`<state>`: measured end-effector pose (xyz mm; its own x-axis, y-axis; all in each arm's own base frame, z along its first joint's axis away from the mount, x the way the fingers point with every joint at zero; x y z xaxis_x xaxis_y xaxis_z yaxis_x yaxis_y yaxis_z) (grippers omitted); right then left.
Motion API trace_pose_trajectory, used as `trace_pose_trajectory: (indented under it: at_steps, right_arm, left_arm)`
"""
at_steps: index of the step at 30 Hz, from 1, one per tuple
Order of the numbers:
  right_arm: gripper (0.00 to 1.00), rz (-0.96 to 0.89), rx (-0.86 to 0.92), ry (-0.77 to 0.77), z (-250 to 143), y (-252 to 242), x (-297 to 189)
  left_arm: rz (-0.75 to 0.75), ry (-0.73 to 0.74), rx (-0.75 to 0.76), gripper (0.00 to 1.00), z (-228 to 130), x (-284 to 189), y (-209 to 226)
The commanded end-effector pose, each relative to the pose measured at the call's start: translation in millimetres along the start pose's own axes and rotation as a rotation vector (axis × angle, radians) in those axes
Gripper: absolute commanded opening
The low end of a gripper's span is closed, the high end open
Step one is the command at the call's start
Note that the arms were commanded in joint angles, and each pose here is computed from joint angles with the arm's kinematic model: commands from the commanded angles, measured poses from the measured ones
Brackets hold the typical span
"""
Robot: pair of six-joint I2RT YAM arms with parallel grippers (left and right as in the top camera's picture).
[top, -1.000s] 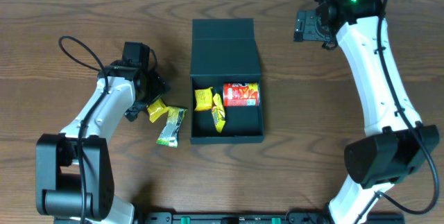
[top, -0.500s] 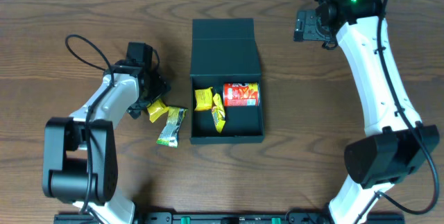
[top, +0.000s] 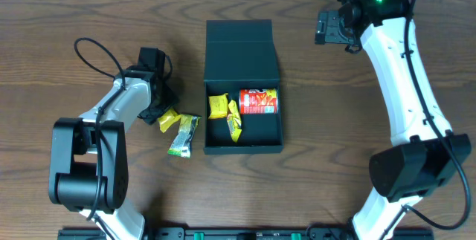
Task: Pack container
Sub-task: 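Grasp the second yellow packet with the left gripper and lift it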
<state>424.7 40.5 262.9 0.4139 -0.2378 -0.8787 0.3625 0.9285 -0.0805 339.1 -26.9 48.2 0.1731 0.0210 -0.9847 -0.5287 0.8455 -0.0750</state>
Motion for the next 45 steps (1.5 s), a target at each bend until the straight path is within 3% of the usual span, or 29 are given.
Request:
trace_pose_trajectory:
  at_steps: [1, 7, 14, 22, 24, 28, 33, 45]
  right_arm:
    - [0.99, -0.009, -0.009, -0.024, 4.4, -2.6, -4.9]
    - [0.99, -0.008, -0.008, -0.025, 4.6, -2.5, -4.9]
    - [0.99, -0.002, -0.004, -0.037, 6.9, -1.3, -5.0]
    - [0.99, 0.003, 0.0, -0.047, 9.0, -0.3, -5.1]
    - [0.99, 0.004, 0.001, -0.049, 9.3, -0.1, -5.1]
    - [0.99, 0.004, 0.001, -0.049, 9.4, -0.1, -5.1]
    - [0.99, 0.003, 0.0, -0.046, 8.9, -0.3, -5.1]
    - [0.99, 0.001, -0.002, -0.043, 8.2, -0.7, -5.0]
  left_arm:
    - [0.025, -0.003, -0.002, 0.51, 0.4, 2.9, 3.8]
    - [0.011, 0.003, -0.002, 0.47, -0.6, 0.7, 2.3]
    - [-0.032, -0.034, 0.098, 0.39, 8.6, -24.7, -5.6]
    - [-0.041, -0.05, 0.185, 0.41, 8.8, -54.0, -5.4]
    - [-0.035, -0.055, 0.203, 0.49, 7.9, -59.2, -3.3]
    - [0.028, -0.062, 0.197, 0.74, 7.7, -59.7, 5.7]
    - [0.047, -0.037, 0.012, 0.93, 3.3, -57.3, 10.3]
    - [0.029, 0.04, -0.017, 0.95, 0.8, -10.5, 0.6]
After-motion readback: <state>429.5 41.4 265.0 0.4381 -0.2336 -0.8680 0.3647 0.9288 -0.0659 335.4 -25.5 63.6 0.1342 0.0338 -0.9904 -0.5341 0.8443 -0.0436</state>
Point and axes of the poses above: each gripper's point midway between its finger pads, its own x axis out along the fingers, its own y axis along the line the jaws close on, z = x × y, the point moved 5 cm from there along -x, back along the fingers, and after that the axes turned 10 degrees about x, right-handed, at the moved point
